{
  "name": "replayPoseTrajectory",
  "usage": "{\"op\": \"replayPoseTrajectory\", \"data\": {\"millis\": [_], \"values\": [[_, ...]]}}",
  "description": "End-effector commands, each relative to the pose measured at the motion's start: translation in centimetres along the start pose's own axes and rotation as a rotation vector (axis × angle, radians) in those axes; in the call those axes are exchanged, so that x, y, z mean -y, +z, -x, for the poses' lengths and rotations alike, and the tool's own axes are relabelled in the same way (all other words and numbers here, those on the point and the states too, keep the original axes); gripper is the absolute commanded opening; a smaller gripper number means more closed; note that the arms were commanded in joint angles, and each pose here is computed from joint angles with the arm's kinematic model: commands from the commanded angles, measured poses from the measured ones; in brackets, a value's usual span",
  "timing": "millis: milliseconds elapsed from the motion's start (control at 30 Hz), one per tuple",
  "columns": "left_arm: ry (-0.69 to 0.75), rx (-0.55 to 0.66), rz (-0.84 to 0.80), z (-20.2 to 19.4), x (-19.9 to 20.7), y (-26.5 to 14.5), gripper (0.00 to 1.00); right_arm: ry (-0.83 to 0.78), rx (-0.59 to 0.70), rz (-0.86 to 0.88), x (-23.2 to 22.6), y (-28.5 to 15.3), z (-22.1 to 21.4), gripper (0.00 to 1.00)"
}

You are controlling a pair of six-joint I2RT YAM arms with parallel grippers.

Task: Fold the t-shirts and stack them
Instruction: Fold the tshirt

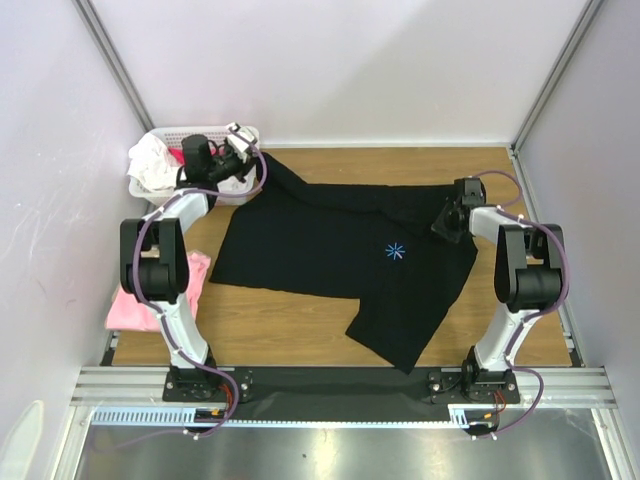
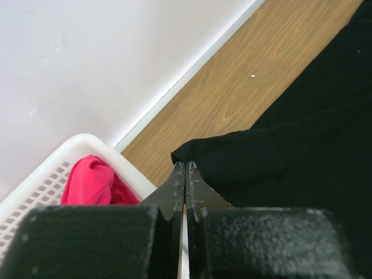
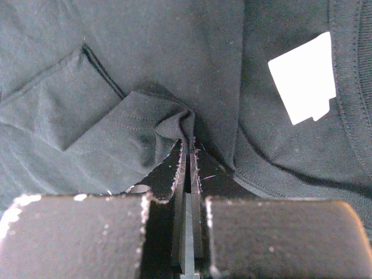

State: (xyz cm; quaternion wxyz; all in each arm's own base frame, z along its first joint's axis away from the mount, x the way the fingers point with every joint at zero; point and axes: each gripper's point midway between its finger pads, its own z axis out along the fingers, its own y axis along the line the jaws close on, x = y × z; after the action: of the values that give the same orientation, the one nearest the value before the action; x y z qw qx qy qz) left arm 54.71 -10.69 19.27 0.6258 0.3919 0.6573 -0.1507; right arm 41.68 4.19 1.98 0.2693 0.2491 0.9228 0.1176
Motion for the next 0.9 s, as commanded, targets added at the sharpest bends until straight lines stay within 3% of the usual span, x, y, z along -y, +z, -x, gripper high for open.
{"op": "replayPoseTrajectory", "data": {"millis": [0,267,567,700,867], "values": [[0.051,0.063,0.02,4.2,0.6,-0.5,0.0,0.031,-0.139,-0.228,5.4,1.9,-4.2,0.0],[0.004,0.049,0.026,3.8,2.9,-1.2,0.0,0.022,-0.029,-0.333,9.3,1.9,3.5,0.0],[-0.047,0.028,0.022,3.1,5.4,-0.5,0.0,-0.039,0.006,-0.425,12.9,3.6,7.2,0.0],[-0.049,0.008,0.025,2.4,5.5,-0.1,0.0,-0.052,0.048,-0.348,11.9,2.8,9.1,0.0],[0.036,-0.01,0.041,2.5,3.3,1.4,0.0,-0.163,0.237,-0.092,5.0,-0.5,14.9,0.0]]}}
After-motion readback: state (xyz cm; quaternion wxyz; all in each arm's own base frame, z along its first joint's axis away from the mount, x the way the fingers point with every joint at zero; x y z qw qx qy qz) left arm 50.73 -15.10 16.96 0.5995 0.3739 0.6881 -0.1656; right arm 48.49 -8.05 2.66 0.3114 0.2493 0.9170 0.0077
